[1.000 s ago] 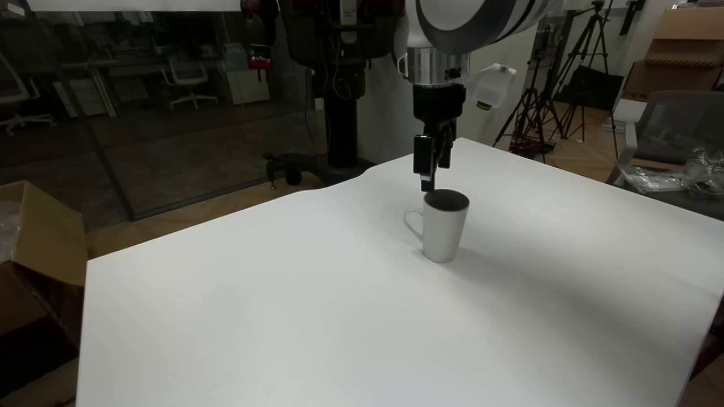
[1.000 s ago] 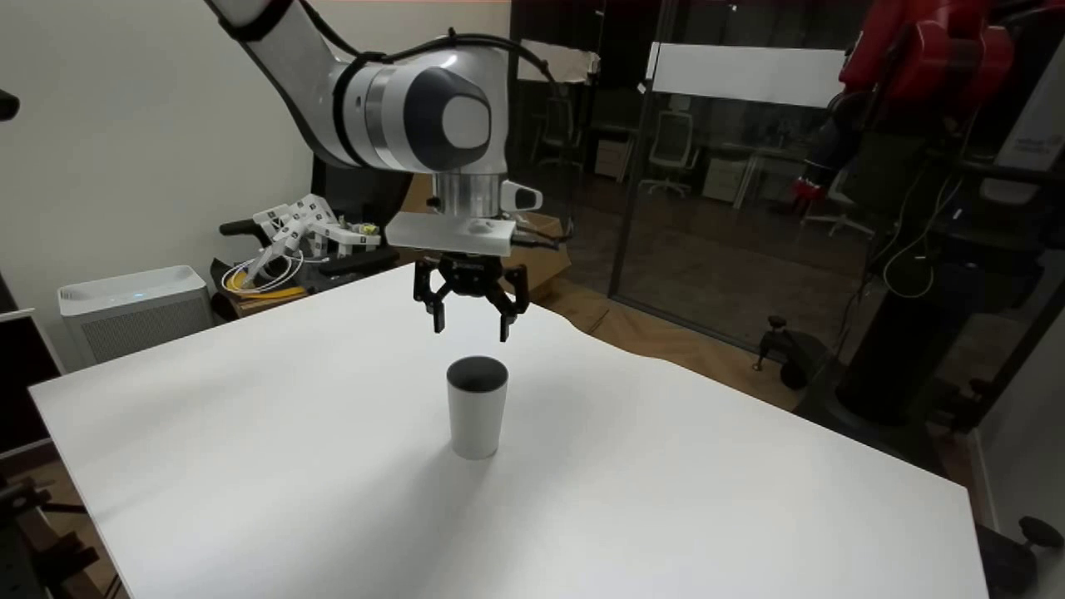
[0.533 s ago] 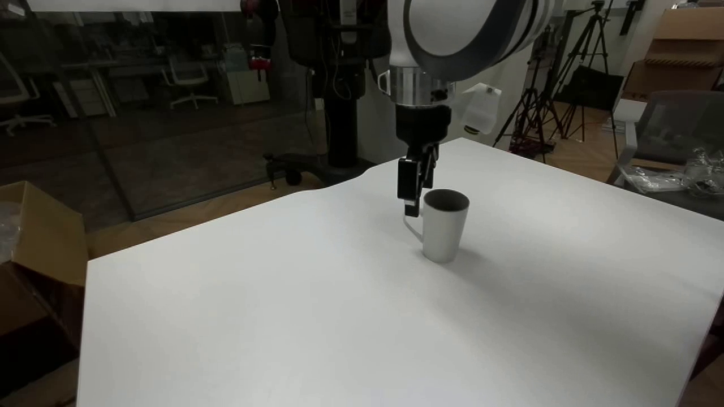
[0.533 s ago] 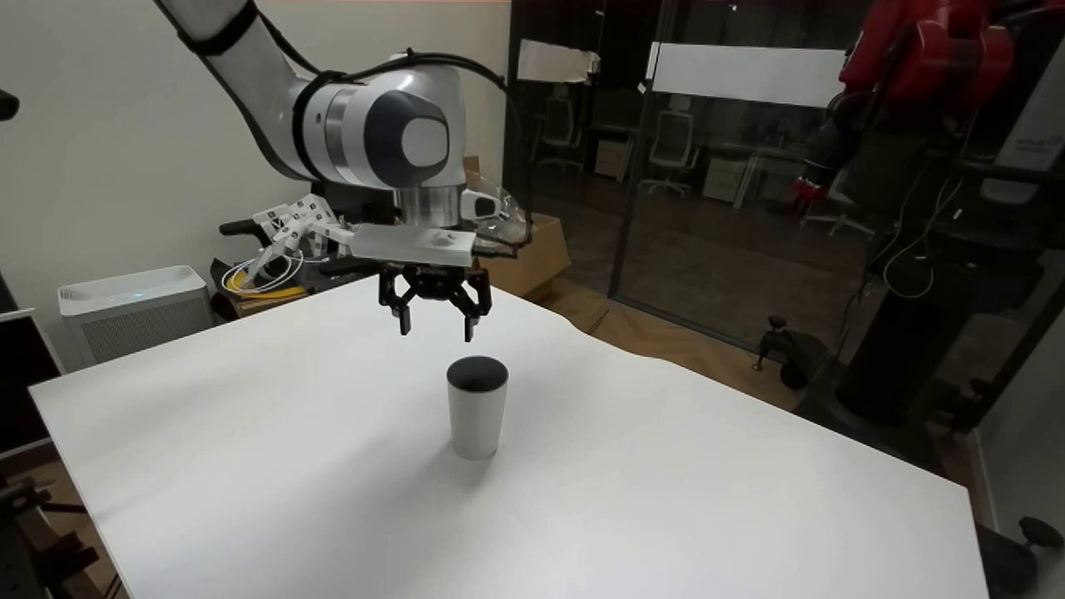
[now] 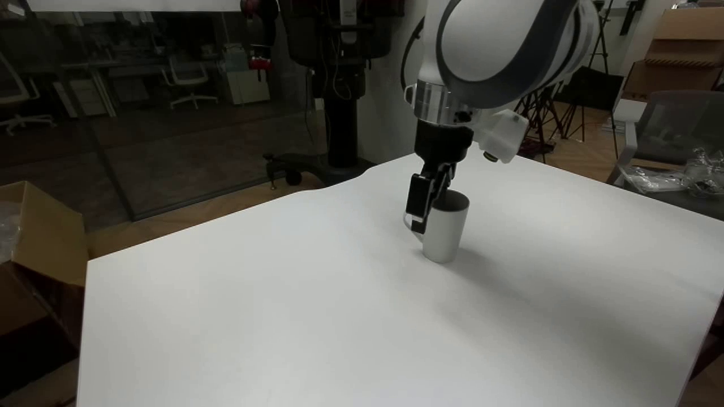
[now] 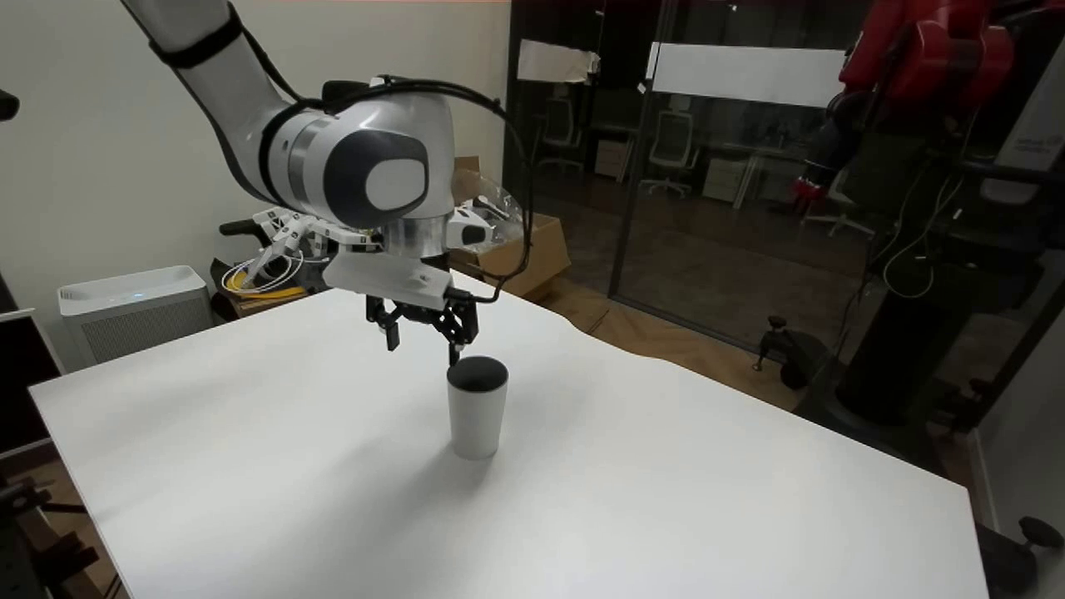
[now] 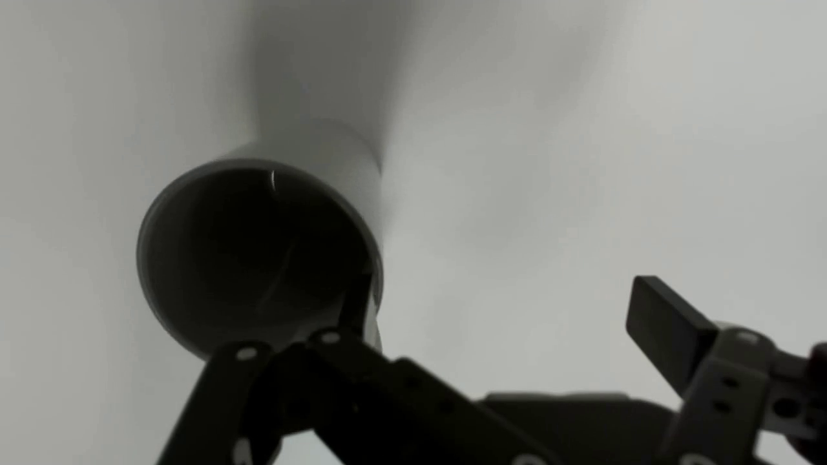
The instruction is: Move the mug to the left
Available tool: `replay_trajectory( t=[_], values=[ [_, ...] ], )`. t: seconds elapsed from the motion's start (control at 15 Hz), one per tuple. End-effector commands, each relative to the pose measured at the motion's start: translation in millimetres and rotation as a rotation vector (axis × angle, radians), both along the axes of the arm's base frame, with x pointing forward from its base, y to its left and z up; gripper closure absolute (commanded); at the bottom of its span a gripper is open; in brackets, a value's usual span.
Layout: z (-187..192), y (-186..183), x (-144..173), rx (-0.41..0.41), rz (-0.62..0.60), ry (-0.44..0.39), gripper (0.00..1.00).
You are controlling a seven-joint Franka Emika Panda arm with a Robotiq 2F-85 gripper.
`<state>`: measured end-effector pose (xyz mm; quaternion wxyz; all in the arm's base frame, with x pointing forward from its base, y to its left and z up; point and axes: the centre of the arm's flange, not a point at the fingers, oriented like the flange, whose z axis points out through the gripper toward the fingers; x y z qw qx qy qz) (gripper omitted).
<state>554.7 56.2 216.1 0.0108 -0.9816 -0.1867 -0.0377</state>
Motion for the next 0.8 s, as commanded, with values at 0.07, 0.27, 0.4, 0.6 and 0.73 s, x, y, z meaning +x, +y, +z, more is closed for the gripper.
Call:
replay_trajectory(
  t=[0.07, 0.27, 0.4, 0.6, 0.73],
  values=[
    [5.5, -24.0, -26.7, -0.003, -0.037, -0.061, 0.00],
    [6.7, -37.5, -31.0, -0.011, -0.024, -0.077, 0.00],
    [5.8, -44.4, -30.8, -0.015, -0.001, -0.071, 0.00],
    [3.4, -51.0, -24.5, -0.017, 0.066, -0.059, 0.00],
    [2.7, -54.7, -20.4, -0.004, 0.108, -0.048, 0.00]
  ],
)
